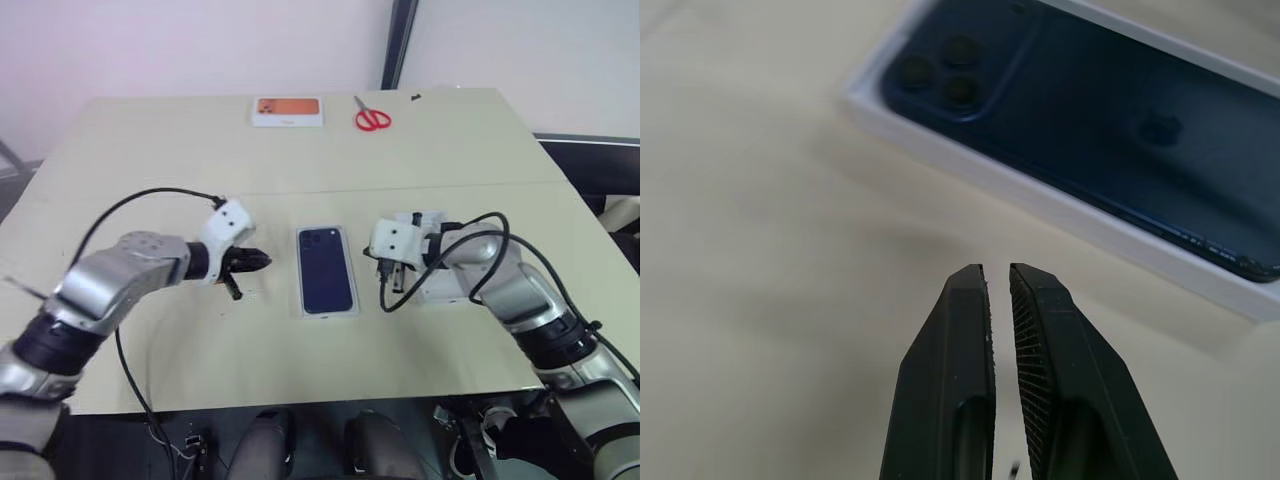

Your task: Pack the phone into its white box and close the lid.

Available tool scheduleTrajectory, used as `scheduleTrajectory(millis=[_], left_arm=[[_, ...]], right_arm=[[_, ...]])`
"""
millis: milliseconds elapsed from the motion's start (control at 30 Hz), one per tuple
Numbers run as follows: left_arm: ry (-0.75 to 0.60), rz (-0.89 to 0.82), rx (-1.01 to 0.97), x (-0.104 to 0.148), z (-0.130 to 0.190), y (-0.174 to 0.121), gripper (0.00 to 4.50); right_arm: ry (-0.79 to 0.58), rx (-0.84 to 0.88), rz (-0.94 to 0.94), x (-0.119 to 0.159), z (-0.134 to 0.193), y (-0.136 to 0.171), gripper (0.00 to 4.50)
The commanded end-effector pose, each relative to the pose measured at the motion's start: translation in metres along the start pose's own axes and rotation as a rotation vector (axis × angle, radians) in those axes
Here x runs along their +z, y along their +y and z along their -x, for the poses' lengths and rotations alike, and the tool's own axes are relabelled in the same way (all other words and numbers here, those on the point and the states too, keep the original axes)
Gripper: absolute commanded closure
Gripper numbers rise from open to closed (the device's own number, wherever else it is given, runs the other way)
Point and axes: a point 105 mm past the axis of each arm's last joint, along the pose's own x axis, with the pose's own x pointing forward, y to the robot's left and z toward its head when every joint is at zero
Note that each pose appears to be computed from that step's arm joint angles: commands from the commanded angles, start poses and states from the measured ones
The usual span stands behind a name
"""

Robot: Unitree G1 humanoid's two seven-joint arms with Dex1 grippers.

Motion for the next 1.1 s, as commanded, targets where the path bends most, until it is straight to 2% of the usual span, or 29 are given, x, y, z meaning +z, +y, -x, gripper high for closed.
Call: scheduleTrajectory(millis=[33, 433, 833, 1100], left_arm=[[0.041, -0.082, -0.052, 0.001, -0.008, -0.003, 4.03], [0.016, -0.128, -0.177, 0.018, -0.048, -0.034, 4.03], [-0.043, -0.198, -0.341, 0.040, -0.077, -0.084, 4.03], [-0.072, -0.240, -0.394, 0.055, -0.092, -0.101, 4.03]], right_arm=[[-0.008, 0.001, 0.067, 0.008, -0.001, 0.001, 4.50], [-0.021, 0.062, 0.092, 0.015, -0.003, 0.020, 4.50], [0.053, 0.089, 0.060, -0.004, 0.032, 0.034, 4.50], [0.123, 0.085, 0.028, -0.019, 0.051, 0.040, 4.50]])
